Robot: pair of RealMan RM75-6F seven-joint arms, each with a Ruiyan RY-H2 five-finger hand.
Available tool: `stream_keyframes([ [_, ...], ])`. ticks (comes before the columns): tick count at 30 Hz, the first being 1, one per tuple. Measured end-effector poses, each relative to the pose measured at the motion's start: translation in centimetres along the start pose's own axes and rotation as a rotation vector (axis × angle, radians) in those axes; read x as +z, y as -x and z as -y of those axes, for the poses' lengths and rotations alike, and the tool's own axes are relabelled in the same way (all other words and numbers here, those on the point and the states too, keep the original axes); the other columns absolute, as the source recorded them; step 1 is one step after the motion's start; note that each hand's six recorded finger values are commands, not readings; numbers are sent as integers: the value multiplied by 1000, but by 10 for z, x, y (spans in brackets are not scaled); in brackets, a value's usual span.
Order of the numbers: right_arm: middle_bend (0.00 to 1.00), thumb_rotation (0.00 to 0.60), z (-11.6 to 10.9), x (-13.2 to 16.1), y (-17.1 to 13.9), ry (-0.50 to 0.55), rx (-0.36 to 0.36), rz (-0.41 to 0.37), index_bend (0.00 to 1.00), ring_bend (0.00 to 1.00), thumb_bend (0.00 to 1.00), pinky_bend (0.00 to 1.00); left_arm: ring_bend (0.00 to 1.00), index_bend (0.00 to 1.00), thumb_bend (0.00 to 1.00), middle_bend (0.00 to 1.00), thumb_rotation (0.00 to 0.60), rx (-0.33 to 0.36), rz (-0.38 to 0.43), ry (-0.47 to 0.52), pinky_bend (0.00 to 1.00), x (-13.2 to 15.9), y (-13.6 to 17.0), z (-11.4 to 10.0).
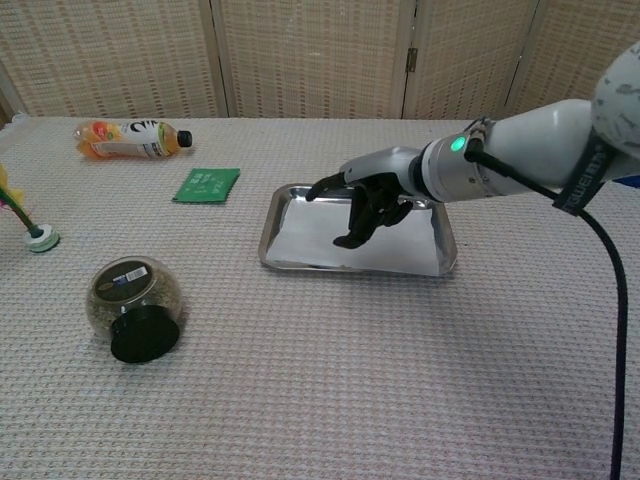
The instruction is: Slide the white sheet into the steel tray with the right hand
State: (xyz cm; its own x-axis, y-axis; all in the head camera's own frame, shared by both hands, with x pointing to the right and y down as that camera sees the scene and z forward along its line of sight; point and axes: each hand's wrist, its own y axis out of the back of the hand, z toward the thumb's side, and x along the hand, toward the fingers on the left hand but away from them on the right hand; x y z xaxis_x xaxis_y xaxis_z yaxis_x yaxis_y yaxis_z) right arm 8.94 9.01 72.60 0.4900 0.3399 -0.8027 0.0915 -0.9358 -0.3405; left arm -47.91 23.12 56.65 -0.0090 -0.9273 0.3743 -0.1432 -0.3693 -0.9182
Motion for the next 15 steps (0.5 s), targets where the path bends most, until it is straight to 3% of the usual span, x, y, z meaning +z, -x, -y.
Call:
stream_keyframes([
  [4, 1000, 600, -8, -10, -26, 7, -12, -7, 0, 999, 487, 1000, 0, 0, 583, 0, 600, -7, 0, -5, 76, 1, 0, 3],
  [8, 1000, 600, -15, -34, -48, 7, -13, 36, 0, 1000, 487, 1000, 0, 0, 583, 0, 600, -9, 9, -11, 76, 5, 0, 4],
  [15, 1000, 600, -1, -64, -56, 20, 68, 109, 0, 1000, 487, 1000, 0, 0, 583, 0, 600, -12, 10, -14, 75, 5, -1, 6],
])
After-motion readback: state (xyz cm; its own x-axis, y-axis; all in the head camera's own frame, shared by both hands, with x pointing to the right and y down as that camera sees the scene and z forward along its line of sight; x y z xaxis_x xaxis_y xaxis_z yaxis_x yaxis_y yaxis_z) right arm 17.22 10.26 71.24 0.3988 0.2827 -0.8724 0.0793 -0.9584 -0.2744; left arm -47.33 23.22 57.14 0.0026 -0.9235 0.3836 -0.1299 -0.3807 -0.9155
